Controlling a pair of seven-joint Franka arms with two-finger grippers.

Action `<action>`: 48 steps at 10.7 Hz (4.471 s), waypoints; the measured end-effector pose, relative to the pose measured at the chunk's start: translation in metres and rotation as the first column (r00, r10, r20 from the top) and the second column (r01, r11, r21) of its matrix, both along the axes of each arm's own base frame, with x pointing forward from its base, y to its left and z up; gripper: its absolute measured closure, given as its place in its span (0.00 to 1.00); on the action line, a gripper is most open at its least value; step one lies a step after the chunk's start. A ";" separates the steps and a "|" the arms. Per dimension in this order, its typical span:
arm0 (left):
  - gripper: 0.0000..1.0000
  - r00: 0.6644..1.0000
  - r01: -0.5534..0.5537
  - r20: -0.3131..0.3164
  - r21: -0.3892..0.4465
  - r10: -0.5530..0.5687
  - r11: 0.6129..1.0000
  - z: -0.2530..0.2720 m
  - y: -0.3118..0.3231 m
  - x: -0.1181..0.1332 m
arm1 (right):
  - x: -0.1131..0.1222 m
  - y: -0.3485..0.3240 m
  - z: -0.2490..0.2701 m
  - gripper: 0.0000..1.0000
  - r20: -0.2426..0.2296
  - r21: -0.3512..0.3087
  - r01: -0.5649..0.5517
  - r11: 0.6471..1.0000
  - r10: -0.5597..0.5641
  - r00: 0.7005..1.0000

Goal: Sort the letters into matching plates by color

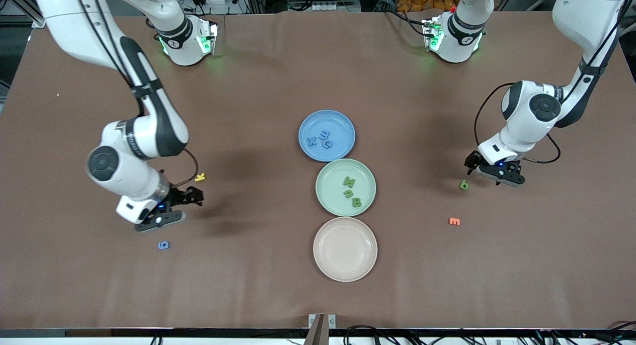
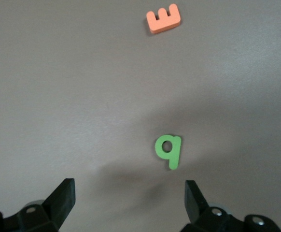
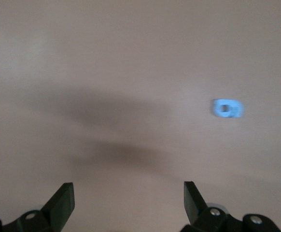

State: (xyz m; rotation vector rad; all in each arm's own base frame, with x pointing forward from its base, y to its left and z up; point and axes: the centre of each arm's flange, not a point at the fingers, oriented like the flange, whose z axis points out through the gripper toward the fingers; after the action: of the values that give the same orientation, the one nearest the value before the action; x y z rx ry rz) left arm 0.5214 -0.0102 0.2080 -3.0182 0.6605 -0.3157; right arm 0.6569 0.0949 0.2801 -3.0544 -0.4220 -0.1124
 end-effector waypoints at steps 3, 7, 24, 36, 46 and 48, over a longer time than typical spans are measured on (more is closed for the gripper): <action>0.00 1.000 0.004 0.003 -0.027 -0.004 1.000 -0.014 -0.005 -0.001 | 0.021 -0.065 -0.007 0.00 0.013 -0.008 0.005 1.000 -0.005 1.000; 0.00 1.000 0.016 0.011 -0.035 -0.016 0.999 -0.012 -0.015 0.005 | 0.047 -0.093 -0.034 0.00 0.019 -0.025 0.029 0.999 -0.029 0.999; 0.30 1.000 0.014 -0.021 -0.058 -0.016 0.998 -0.034 -0.023 0.008 | 0.084 -0.081 -0.095 0.06 0.047 -0.046 0.013 0.999 -0.011 0.999; 0.73 1.000 0.014 -0.017 -0.060 -0.015 0.998 -0.032 -0.025 0.011 | 0.086 -0.086 -0.103 0.59 0.079 -0.062 -0.034 0.998 0.039 0.996; 0.73 0.998 -0.004 -0.057 -0.026 0.003 1.000 0.047 -0.103 0.054 | 0.086 -0.084 -0.096 0.63 0.077 -0.058 -0.033 0.998 0.037 0.996; 0.73 0.995 -0.059 -0.084 -0.018 0.057 0.998 0.086 -0.147 0.064 | 0.084 -0.076 -0.089 0.63 0.050 -0.047 0.004 0.999 -0.002 0.999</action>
State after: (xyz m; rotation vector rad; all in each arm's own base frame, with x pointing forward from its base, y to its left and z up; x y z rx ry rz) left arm 0.5858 -0.1572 0.2941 -3.0775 0.5773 -0.1959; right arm 0.7408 0.0184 0.1912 -3.1041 -0.4294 -0.1818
